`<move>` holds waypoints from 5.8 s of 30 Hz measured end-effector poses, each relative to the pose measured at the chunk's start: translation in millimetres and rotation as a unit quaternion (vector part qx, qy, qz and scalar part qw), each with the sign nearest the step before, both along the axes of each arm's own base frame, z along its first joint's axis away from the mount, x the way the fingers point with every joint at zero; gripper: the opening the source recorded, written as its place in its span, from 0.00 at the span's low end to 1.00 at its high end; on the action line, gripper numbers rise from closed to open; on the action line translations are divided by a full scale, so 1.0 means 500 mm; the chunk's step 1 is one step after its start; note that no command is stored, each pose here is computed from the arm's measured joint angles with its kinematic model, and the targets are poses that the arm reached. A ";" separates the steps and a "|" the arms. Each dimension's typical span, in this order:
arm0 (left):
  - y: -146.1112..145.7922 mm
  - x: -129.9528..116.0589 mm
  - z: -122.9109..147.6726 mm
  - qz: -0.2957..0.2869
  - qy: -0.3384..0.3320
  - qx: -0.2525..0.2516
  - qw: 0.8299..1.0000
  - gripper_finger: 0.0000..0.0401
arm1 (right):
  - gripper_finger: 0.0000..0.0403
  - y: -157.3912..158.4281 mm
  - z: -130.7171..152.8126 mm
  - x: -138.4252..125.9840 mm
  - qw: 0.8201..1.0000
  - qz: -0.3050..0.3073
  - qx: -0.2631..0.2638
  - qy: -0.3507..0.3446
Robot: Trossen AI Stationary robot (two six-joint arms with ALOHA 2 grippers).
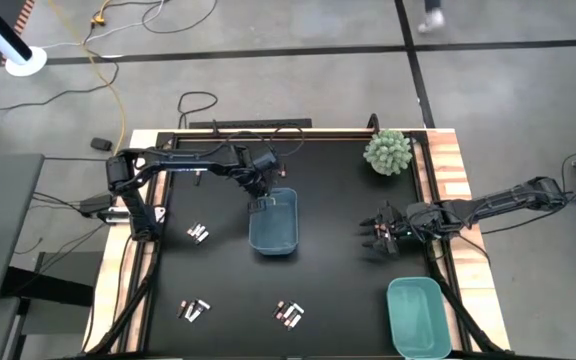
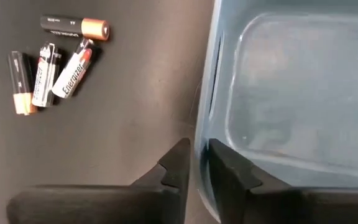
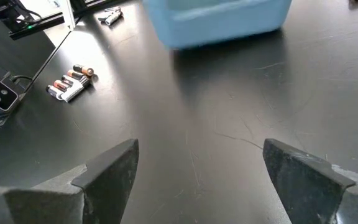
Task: Sort batteries
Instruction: Adjust the blue bin, then move the green bin to the right side of the bin
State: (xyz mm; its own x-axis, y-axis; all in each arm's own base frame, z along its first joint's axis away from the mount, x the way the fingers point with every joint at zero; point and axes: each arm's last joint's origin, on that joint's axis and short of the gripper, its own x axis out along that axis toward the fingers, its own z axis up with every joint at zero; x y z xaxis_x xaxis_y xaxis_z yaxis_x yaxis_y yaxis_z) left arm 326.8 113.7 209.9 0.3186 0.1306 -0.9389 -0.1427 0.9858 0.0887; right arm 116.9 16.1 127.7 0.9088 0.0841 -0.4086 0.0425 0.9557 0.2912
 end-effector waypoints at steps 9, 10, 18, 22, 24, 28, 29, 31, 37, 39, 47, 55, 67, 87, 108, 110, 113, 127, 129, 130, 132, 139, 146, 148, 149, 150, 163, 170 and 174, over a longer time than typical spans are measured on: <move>0.003 0.009 0.020 -0.003 -0.014 0.003 1.000 0.23 | 0.90 0.000 0.000 0.000 1.000 0.000 0.000 0.000; 0.003 0.010 0.025 -0.003 -0.015 0.003 1.000 0.23 | 0.90 0.000 0.000 0.000 1.000 0.000 0.000 0.000; 0.005 0.018 0.082 -0.009 -0.015 0.003 1.000 0.23 | 0.90 0.000 0.000 0.000 1.000 0.000 0.001 0.000; -0.004 0.019 0.109 0.007 -0.012 -0.007 1.000 0.23 | 0.90 0.000 0.005 0.002 1.000 -0.009 0.022 -0.011; -0.015 0.018 0.121 0.014 -0.019 -0.011 1.000 0.22 | 0.90 0.000 0.012 0.005 0.998 -0.018 0.047 -0.030; -0.059 0.012 0.149 0.018 -0.039 -0.020 0.999 0.21 | 0.90 -0.002 0.033 0.012 0.994 -0.023 0.056 -0.087; -0.072 0.010 0.158 0.016 -0.044 -0.022 0.999 0.20 | 0.90 -0.004 0.040 0.013 0.993 -0.023 0.049 -0.104; -0.099 0.004 0.175 0.011 -0.059 -0.026 0.998 0.20 | 0.90 -0.009 0.050 0.016 0.991 -0.025 0.026 -0.129; -0.180 -0.045 0.180 0.034 -0.136 -0.029 0.990 0.20 | 0.90 -0.027 0.127 0.030 0.981 -0.040 -0.058 -0.180; -0.204 -0.070 0.173 0.058 -0.164 -0.042 0.984 0.20 | 0.90 -0.032 0.159 0.034 0.978 -0.045 -0.082 -0.186; -0.271 -0.167 0.139 0.116 -0.229 -0.078 0.963 0.20 | 0.90 -0.039 0.283 0.070 0.989 -0.044 -0.105 -0.095; -0.277 -0.213 0.144 0.109 -0.245 -0.080 0.960 0.20 | 0.90 -0.028 0.365 0.152 0.995 -0.039 -0.054 0.079; -0.271 -0.243 0.157 0.061 -0.233 -0.044 0.969 0.20 | 0.90 0.001 0.361 0.305 0.985 -0.105 0.115 0.071; -0.267 -0.245 0.140 -0.037 -0.207 0.042 0.977 0.20 | 0.90 -0.002 0.269 0.343 0.852 -0.318 0.245 0.337; -0.249 -0.229 0.143 0.019 -0.236 0.016 0.971 0.20 | 0.90 0.228 0.335 0.113 0.708 -0.495 0.269 0.425; -0.249 -0.226 0.146 0.031 -0.250 0.008 0.968 0.20 | 0.90 0.244 0.335 0.093 0.702 -0.507 0.265 0.425; -0.249 -0.222 0.151 0.046 -0.268 -0.003 0.962 0.20 | 0.90 0.266 0.335 0.068 0.700 -0.507 0.259 0.431; -0.250 -0.217 0.156 0.097 -0.294 -0.041 0.950 0.20 | 0.88 0.286 0.317 0.003 0.755 -0.377 0.140 0.517; -0.250 -0.217 0.156 0.106 -0.295 -0.048 0.948 0.20 | 0.88 0.278 0.308 -0.001 0.771 -0.335 0.138 0.524; -0.250 -0.217 0.156 0.109 -0.296 -0.050 0.948 0.20 | 0.88 0.275 0.303 -0.002 0.778 -0.315 0.137 0.526; -0.250 -0.217 0.156 0.115 -0.297 -0.054 0.947 0.20 | 0.88 0.265 0.292 -0.005 0.790 -0.283 0.133 0.527; -0.251 -0.217 0.156 0.133 -0.299 -0.070 0.942 0.20 | 0.88 0.249 0.243 -0.008 0.832 -0.149 0.091 0.527; -0.251 -0.217 0.156 0.130 -0.298 -0.068 0.943 0.20 | 0.88 0.249 0.191 -0.011 0.827 -0.058 0.010 0.559; -0.251 -0.217 0.156 0.132 -0.298 -0.069 0.943 0.20 | 0.87 0.248 0.175 -0.014 0.817 -0.040 0.000 0.575; -0.251 -0.217 0.156 0.135 -0.299 -0.071 0.942 0.20 | 0.86 0.249 0.169 -0.015 0.813 -0.030 -0.004 0.582; -0.251 -0.217 0.156 0.138 -0.299 -0.073 0.941 0.20 | 0.85 0.249 0.162 -0.015 0.812 -0.021 -0.007 0.584; -0.251 -0.218 0.156 0.176 -0.303 -0.100 0.931 0.20 | 0.61 0.241 0.085 -0.024 0.821 0.032 -0.015 0.569; -0.251 -0.218 0.156 0.183 -0.304 -0.105 0.929 0.20 | 0.29 0.238 0.067 -0.025 0.825 0.067 -0.023 0.561; -0.251 -0.218 0.156 0.182 -0.304 -0.105 0.929 0.20 | 0.04 0.238 0.071 -0.022 0.826 0.072 -0.020 0.559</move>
State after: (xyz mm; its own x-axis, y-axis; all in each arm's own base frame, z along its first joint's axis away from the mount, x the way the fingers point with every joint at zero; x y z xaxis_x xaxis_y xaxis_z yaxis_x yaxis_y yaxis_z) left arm 217.9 -11.9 288.0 0.7684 0.1680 -0.6176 -0.4317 0.8484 -0.3063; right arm 106.0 135.0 163.3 -0.0557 0.1251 -0.9906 0.1482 0.9822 0.1157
